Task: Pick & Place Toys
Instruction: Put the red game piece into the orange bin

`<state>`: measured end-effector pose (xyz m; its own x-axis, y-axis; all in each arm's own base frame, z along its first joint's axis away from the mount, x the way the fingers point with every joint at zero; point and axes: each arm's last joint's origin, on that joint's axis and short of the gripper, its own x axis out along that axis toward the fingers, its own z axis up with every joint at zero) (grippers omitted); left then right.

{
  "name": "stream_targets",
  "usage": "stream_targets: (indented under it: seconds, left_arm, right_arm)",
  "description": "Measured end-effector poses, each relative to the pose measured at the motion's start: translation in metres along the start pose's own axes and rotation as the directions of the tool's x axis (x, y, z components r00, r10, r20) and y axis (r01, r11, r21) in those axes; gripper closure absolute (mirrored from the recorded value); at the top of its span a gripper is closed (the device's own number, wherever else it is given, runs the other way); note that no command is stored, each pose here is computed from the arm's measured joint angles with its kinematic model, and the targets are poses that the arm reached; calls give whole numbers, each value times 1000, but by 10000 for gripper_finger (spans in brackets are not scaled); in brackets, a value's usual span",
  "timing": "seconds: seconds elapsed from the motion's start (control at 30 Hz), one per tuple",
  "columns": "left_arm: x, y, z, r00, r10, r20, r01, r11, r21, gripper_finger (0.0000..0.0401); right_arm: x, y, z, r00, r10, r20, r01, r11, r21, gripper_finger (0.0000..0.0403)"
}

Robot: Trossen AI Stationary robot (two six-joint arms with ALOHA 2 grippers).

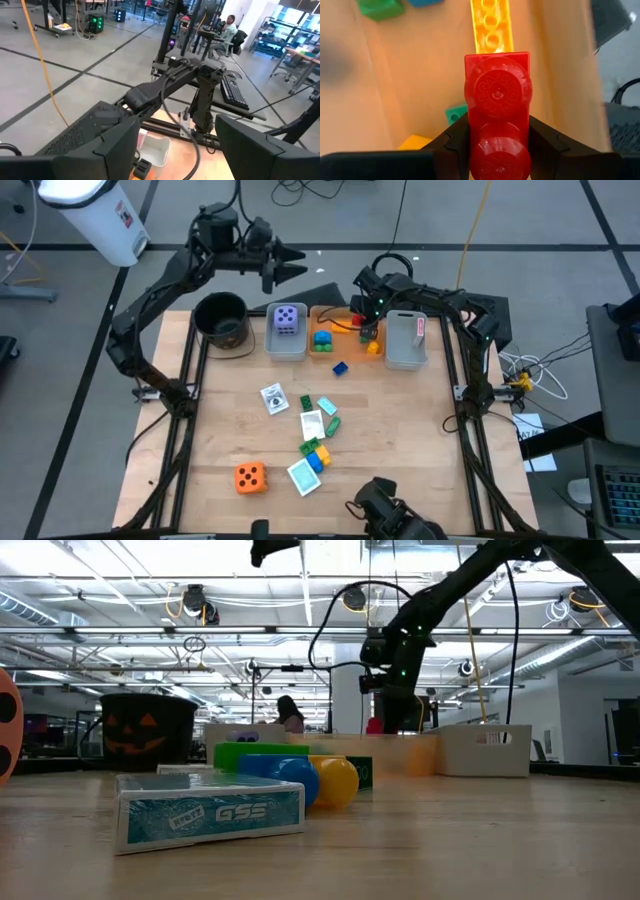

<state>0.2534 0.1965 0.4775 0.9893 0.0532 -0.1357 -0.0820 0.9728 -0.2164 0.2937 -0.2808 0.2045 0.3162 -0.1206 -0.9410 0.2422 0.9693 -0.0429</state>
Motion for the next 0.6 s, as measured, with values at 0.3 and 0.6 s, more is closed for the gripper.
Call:
stream_targets:
  seconds: [0.3, 0.6]
  left_arm:
    - [5, -7, -5, 999, -25, -45, 22, 998, -62, 130]
    - [8, -11, -10, 996, -36, -84, 28, 996, -88, 130]
  right_arm:
    - [17, 0, -14, 998, -52, -39, 54, 997, 51, 280]
    - [28, -2, -17, 996, -86, 16, 84, 993, 88, 280]
